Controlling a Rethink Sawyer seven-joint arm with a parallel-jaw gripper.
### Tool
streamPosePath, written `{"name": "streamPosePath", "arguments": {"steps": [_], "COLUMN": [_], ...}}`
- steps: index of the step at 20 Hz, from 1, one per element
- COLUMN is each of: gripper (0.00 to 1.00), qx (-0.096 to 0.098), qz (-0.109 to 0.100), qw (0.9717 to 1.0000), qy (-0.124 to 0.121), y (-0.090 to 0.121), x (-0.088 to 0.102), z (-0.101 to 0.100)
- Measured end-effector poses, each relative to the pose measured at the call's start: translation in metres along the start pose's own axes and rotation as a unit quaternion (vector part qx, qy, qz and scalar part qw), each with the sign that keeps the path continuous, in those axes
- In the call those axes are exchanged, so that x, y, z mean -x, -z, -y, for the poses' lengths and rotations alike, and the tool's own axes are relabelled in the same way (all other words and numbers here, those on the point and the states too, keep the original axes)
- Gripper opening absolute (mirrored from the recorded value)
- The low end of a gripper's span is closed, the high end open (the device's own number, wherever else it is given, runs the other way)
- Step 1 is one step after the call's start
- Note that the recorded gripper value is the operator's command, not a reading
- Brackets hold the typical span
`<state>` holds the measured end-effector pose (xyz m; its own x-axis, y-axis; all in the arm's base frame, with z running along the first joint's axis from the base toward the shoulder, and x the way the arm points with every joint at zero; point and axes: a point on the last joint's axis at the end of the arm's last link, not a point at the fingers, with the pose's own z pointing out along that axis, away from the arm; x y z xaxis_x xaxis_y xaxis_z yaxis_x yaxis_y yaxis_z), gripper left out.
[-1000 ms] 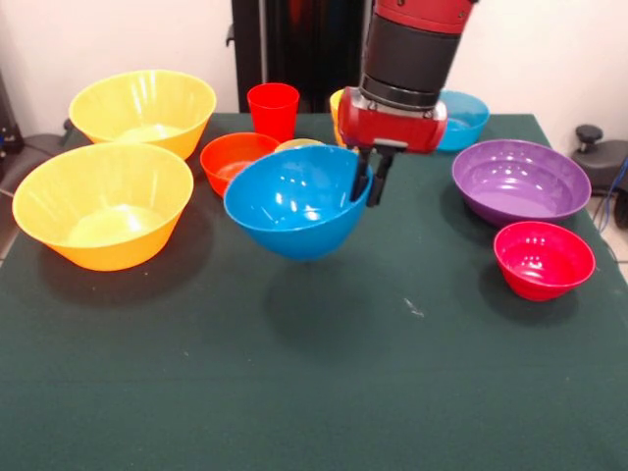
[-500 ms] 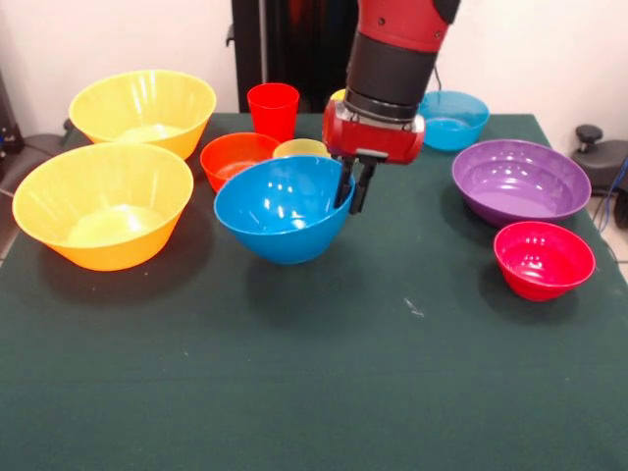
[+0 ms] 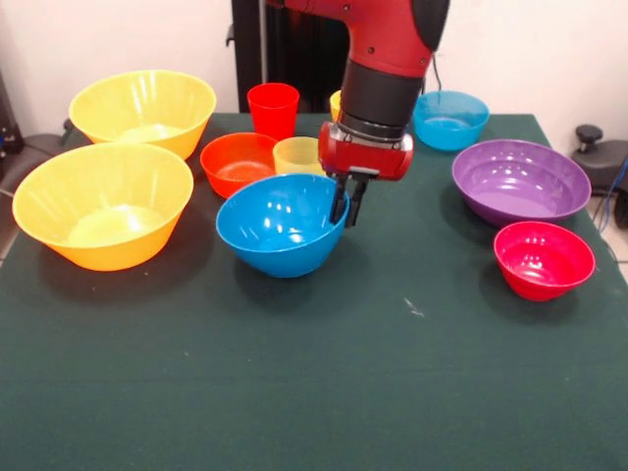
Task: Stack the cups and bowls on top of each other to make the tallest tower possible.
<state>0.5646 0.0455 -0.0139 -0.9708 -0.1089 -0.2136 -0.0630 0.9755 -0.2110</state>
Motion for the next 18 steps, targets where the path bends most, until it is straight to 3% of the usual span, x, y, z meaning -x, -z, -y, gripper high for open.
{"name": "streamPosePath", "arguments": {"steps": [8,18], "gripper": [0.0,0.0], "qx": [0.002,0.005], "qz": [-0.006,0.001], "qw": [1.0,0.9999], "qy": [0.004,-0.01], "y": [-0.016,-0.014], "x": [-0.014,-0.006], "z": [-0.005,0.005]}}
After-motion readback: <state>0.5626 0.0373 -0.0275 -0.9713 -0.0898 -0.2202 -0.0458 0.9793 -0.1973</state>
